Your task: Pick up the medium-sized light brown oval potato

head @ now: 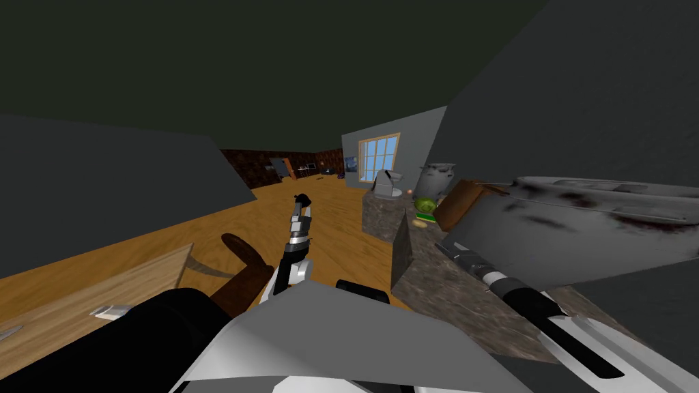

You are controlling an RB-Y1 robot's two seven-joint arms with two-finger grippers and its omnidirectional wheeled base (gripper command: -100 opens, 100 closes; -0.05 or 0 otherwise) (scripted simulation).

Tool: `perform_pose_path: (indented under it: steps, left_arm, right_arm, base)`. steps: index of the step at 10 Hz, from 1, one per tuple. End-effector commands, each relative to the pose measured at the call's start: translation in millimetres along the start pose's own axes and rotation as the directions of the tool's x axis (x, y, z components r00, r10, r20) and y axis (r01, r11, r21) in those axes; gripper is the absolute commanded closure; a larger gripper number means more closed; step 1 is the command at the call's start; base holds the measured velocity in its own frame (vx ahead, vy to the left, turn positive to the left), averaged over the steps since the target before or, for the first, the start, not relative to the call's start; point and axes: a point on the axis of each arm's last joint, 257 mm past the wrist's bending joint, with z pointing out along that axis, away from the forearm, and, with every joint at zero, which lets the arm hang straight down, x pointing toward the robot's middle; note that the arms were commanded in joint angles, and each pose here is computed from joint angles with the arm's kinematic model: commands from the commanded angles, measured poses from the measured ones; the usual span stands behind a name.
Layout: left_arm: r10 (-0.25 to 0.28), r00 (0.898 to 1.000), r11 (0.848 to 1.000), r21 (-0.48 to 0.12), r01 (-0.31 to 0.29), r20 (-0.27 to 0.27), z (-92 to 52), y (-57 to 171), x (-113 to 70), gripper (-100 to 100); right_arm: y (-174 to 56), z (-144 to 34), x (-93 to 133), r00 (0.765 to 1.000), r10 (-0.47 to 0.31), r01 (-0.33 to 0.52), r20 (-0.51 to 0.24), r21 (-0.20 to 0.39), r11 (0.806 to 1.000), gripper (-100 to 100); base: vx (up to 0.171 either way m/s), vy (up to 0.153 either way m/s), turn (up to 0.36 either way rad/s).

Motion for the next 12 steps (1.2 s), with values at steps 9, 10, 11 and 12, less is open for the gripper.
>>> perform_pose_path:
  steps: [9, 10, 11, 12]
  left_arm:
    - [0.0, 1.0, 1.0, 0.0, 0.0, 0.0, 0.0, 0, 0.0, 0]
    - [0.0, 1.0, 1.0, 0.0, 0.0, 0.0, 0.0, 0, 0.0, 0]
    - [0.0, 1.0, 1.0, 0.0, 0.0, 0.0, 0.0, 0, 0.0, 0]
    - [0.0, 1.0, 1.0, 0.0, 0.0, 0.0, 0.0, 0, 0.0, 0]
  right_arm:
    - [-127, -42.1, 55, 0.905, -0.284, 0.339, -0.317, 0.134, 0.931, -100]
    - [-149, -54.1, 61, 0.87, -0.322, 0.398, -0.374, 0.145, 0.906, -100]
    - [-156, -59.7, 66, 0.866, -0.314, 0.398, -0.389, 0.156, 0.904, -100]
    - [-174, -68.8, 68, 0.83, -0.352, 0.453, -0.434, 0.155, 0.878, -100]
  base:
    - [0.018, 0.082, 0.128]
    - [0.059, 0.109, 0.304]
    - [0.053, 0.083, 0.079]
    - [0.041, 0.087, 0.129]
